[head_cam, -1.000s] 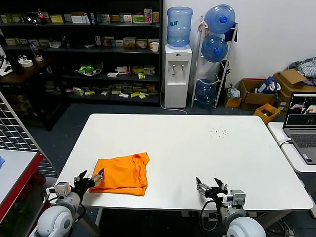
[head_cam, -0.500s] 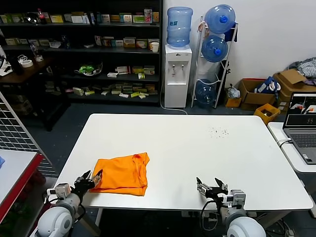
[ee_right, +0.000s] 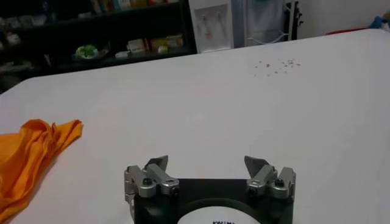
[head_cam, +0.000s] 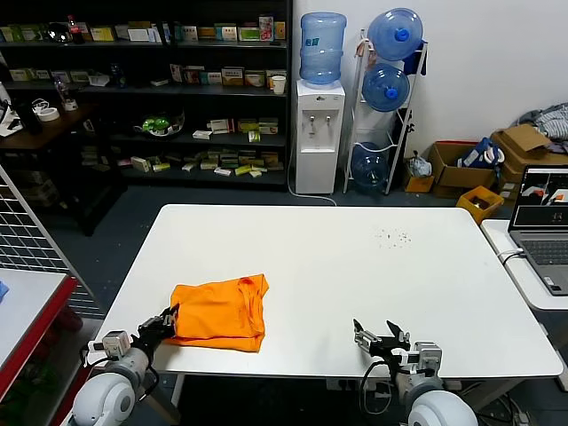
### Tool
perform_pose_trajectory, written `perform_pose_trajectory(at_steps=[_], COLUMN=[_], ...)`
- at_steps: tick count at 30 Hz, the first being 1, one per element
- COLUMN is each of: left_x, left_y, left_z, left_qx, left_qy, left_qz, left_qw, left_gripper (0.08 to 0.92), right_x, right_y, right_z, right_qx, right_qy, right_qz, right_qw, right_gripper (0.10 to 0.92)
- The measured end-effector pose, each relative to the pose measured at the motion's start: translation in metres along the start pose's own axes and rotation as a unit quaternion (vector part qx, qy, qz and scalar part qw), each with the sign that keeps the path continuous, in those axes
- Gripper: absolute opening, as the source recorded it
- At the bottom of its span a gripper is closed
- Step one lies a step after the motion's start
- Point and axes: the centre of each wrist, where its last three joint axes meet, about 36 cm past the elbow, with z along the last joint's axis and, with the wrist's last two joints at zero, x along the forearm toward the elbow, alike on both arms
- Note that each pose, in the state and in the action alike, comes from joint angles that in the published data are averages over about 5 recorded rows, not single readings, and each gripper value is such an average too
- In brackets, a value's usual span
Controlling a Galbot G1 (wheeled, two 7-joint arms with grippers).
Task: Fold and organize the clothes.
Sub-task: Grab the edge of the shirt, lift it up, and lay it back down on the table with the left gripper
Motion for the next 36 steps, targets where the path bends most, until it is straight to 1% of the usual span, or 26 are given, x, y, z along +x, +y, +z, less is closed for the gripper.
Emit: perform_pose_trajectory(at_steps=[1, 4, 8, 14, 17, 20, 24, 28, 31, 36], left_x=[0.001, 0.006, 0.015, 0.034, 0.041, 0.046, 0.051, 0.053, 0.053, 0.051], left_y=[-0.001, -0.006, -0.015, -0.028, -0.030, -0.025, -0.010, 0.013, 0.035, 0.068], left_z=[-0.001, -0.007, -0.018, -0.044, -0.059, -0.072, -0.087, -0.103, -0.114, -0.130], left_qx=[-0.002, -0.011, -0.033, -0.069, -0.087, -0.105, -0.131, -0.159, -0.178, -0.203], left_qy=[-0.005, -0.019, -0.040, -0.071, -0.084, -0.093, -0.099, -0.100, -0.096, -0.084], left_qz=[0.000, 0.000, 0.001, 0.001, 0.000, -0.006, -0.018, -0.038, -0.056, -0.083], left_qw=[1.000, 1.000, 0.999, 0.995, 0.993, 0.990, 0.986, 0.981, 0.978, 0.972], left_gripper=[0.133, 0.107, 0.107, 0.107, 0.107, 0.107, 0.107, 0.107, 0.107, 0.107], right_x=[0.000, -0.001, -0.001, -0.003, -0.003, -0.003, -0.002, -0.001, -0.002, -0.003], right_y=[0.000, 0.000, -0.001, -0.001, -0.001, -0.001, -0.003, -0.003, -0.002, 0.000], right_z=[0.000, 0.001, 0.002, 0.001, 0.000, -0.001, -0.003, -0.004, -0.005, -0.007], right_qx=[0.000, -0.002, -0.002, -0.002, -0.001, 0.000, 0.001, 0.000, 0.000, -0.001], right_qy=[0.000, -0.001, -0.002, -0.002, -0.004, -0.005, -0.008, -0.011, -0.014, -0.018], right_qz=[0.000, 0.002, 0.004, 0.004, 0.003, 0.002, 0.003, 0.003, 0.002, -0.001], right_qw=[1.000, 1.000, 1.000, 1.000, 1.000, 1.000, 1.000, 1.000, 1.000, 1.000], right_gripper=[0.823, 0.823, 0.823, 0.823, 0.823, 0.823, 0.823, 0.823, 0.823, 0.823])
